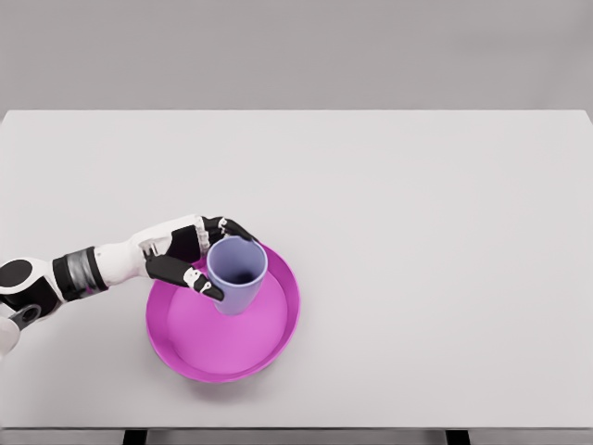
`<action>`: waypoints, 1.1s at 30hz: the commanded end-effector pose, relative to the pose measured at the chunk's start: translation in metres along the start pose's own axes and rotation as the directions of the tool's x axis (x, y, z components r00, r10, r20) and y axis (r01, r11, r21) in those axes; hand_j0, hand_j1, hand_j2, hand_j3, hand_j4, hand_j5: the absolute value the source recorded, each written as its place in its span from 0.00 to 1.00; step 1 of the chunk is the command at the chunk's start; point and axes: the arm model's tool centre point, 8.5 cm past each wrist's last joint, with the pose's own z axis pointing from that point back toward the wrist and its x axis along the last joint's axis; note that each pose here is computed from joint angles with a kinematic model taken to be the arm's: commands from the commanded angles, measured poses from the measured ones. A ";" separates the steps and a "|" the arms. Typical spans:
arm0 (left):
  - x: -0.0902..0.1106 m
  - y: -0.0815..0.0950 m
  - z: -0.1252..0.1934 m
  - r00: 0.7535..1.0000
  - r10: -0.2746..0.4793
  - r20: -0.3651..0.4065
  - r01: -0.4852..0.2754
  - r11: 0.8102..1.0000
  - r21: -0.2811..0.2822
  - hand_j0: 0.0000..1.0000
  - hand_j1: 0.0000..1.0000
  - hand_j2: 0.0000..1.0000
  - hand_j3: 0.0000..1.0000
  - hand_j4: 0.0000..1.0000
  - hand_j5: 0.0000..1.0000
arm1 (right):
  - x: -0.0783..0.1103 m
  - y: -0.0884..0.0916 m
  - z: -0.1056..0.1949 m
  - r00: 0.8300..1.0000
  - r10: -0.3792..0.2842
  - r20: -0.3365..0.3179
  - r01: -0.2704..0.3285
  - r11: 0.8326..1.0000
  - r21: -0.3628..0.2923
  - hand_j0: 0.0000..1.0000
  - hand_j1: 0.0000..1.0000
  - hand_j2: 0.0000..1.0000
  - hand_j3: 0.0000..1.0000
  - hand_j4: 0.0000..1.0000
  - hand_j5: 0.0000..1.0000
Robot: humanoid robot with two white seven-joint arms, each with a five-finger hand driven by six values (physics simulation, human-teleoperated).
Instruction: Flip the cup with left arm and place it on the plate
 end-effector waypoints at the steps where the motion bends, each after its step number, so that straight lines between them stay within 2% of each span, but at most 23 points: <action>1: 0.001 0.001 0.000 1.000 0.002 0.004 -0.002 1.000 0.003 0.77 0.77 0.77 0.77 0.77 0.77 | 0.000 0.000 0.000 1.000 0.001 -0.001 -0.001 1.000 0.000 1.00 1.00 1.00 1.00 1.00 1.00; 9: 0.001 0.000 0.001 1.000 0.002 0.005 -0.002 1.000 0.002 0.85 0.85 0.85 0.85 0.85 0.85 | 0.000 0.000 0.000 1.000 0.001 -0.001 -0.001 1.000 0.000 1.00 1.00 1.00 1.00 1.00 1.00; 18: 0.001 0.001 0.003 1.000 -0.002 0.001 0.002 1.000 0.006 0.98 0.98 0.98 0.98 0.98 0.98 | 0.000 0.000 0.000 1.000 0.000 -0.001 0.000 1.000 0.000 1.00 1.00 1.00 1.00 1.00 1.00; 25: 0.002 0.003 0.006 1.000 -0.004 0.008 0.004 1.000 0.014 1.00 1.00 1.00 1.00 1.00 1.00 | 0.000 0.000 0.000 1.000 0.000 -0.001 0.000 1.000 0.000 1.00 1.00 1.00 1.00 1.00 1.00; 26: 0.007 0.005 0.007 1.000 -0.010 0.020 0.010 1.000 0.018 1.00 1.00 1.00 1.00 1.00 1.00 | 0.000 0.000 0.000 1.000 0.001 -0.001 -0.001 1.000 0.000 1.00 1.00 1.00 1.00 1.00 1.00; 28: 0.029 0.017 0.024 0.998 -0.056 0.042 0.053 0.997 0.055 1.00 1.00 1.00 1.00 1.00 1.00 | 0.000 0.000 0.000 1.000 0.001 -0.001 -0.001 1.000 0.000 1.00 1.00 1.00 1.00 1.00 1.00; 30: 0.041 0.023 0.032 0.996 -0.064 0.062 0.059 0.995 0.075 1.00 1.00 1.00 1.00 1.00 1.00 | 0.000 0.000 0.000 1.000 0.000 -0.001 0.000 1.000 0.000 1.00 1.00 1.00 1.00 1.00 1.00; 32: 0.055 0.029 0.040 0.988 -0.122 0.095 0.113 0.989 0.096 1.00 1.00 1.00 1.00 1.00 1.00 | 0.000 0.000 0.000 1.000 0.001 -0.001 -0.001 1.000 0.000 1.00 1.00 1.00 1.00 1.00 1.00; 33: 0.071 0.034 0.042 0.977 -0.174 0.124 0.161 0.981 0.104 1.00 1.00 1.00 1.00 1.00 1.00 | 0.000 0.000 0.000 1.000 0.000 -0.001 0.000 1.000 0.000 1.00 1.00 1.00 1.00 1.00 1.00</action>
